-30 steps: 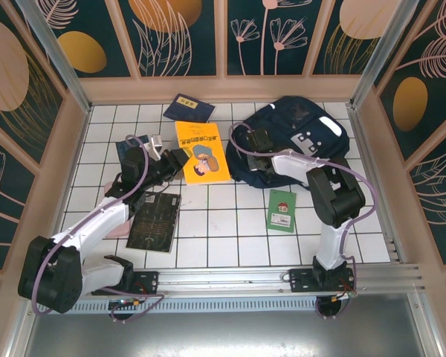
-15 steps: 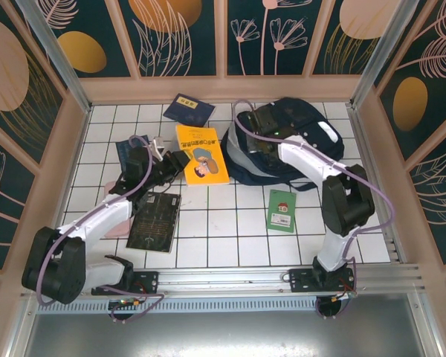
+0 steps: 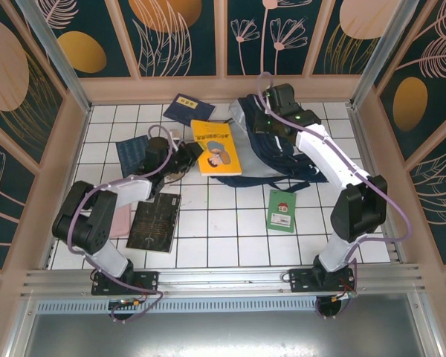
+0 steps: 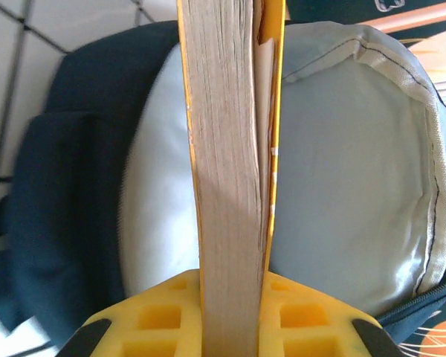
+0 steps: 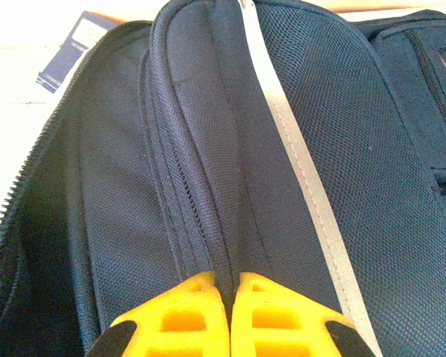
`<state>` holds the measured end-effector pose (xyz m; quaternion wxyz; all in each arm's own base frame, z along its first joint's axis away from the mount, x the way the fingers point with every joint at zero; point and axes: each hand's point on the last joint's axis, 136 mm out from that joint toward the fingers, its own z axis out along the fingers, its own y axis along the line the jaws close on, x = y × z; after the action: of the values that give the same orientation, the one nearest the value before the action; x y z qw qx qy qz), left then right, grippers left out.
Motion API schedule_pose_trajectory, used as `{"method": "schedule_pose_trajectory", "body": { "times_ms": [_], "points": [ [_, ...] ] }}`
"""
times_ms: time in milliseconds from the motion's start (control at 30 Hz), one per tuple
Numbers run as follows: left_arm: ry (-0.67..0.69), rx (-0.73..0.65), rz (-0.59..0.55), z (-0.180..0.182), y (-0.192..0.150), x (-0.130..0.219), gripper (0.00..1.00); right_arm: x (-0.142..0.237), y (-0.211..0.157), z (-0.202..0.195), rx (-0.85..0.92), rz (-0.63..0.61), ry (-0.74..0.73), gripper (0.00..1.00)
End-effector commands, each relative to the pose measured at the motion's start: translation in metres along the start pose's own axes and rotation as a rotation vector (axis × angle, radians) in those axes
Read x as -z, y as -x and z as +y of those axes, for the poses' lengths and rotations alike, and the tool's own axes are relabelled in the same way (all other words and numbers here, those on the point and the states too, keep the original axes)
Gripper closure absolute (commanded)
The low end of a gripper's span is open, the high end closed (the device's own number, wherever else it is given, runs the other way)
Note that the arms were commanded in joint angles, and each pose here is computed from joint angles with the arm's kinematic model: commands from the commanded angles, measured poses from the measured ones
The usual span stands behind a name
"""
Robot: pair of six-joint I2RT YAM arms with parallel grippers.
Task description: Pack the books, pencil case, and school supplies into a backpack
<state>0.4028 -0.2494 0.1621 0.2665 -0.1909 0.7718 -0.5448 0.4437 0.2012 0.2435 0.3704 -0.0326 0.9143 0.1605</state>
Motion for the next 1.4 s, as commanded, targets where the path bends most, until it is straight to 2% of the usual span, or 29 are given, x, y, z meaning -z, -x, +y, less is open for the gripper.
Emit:
{"method": "schedule_pose_trajectory", "body": {
  "times_ms": [0,300,433,733,933,1067,1167,1200,1267,1367],
  "points": [
    [-0.214,-0.068,0.008,-0.068,0.001,-0.02,1.0,0.058,0.06,0.033,-0.077,-0.177,0.183,1.0],
    [-0.265,-0.015,0.07,-0.085,-0.028,-0.105,1.0,0.078,0.078,0.013,-0.255,-0.225,0.218,1.0],
    [-0.262,-0.019,0.057,-0.085,-0.031,-0.133,1.0,0.088,0.082,0.011,-0.296,-0.257,0.26,1.0],
    [-0.142,-0.028,0.005,-0.064,-0.039,-0.195,1.0,0.087,0.085,0.019,-0.362,-0.242,0.347,1.0],
    [-0.11,-0.036,0.042,-0.056,-0.059,-0.232,1.0,0.091,0.088,0.011,-0.381,-0.248,0.333,1.0],
    [-0.042,-0.079,0.088,-0.048,-0.082,-0.256,1.0,0.09,0.085,0.0,-0.408,-0.242,0.324,1.0],
    [-0.007,-0.103,0.115,-0.045,-0.091,-0.263,1.0,0.089,0.083,-0.008,-0.418,-0.244,0.308,1.0],
    [-0.004,-0.103,0.115,-0.045,-0.09,-0.262,0.94,0.089,0.082,-0.012,-0.421,-0.245,0.3,1.0],
    [0.007,-0.123,0.115,-0.048,-0.09,-0.258,0.72,0.086,0.078,-0.022,-0.434,-0.242,0.28,1.0],
    [0.027,-0.179,0.114,-0.061,-0.086,-0.247,0.46,0.079,0.069,-0.036,-0.449,-0.234,0.252,1.0]
  ]
}}
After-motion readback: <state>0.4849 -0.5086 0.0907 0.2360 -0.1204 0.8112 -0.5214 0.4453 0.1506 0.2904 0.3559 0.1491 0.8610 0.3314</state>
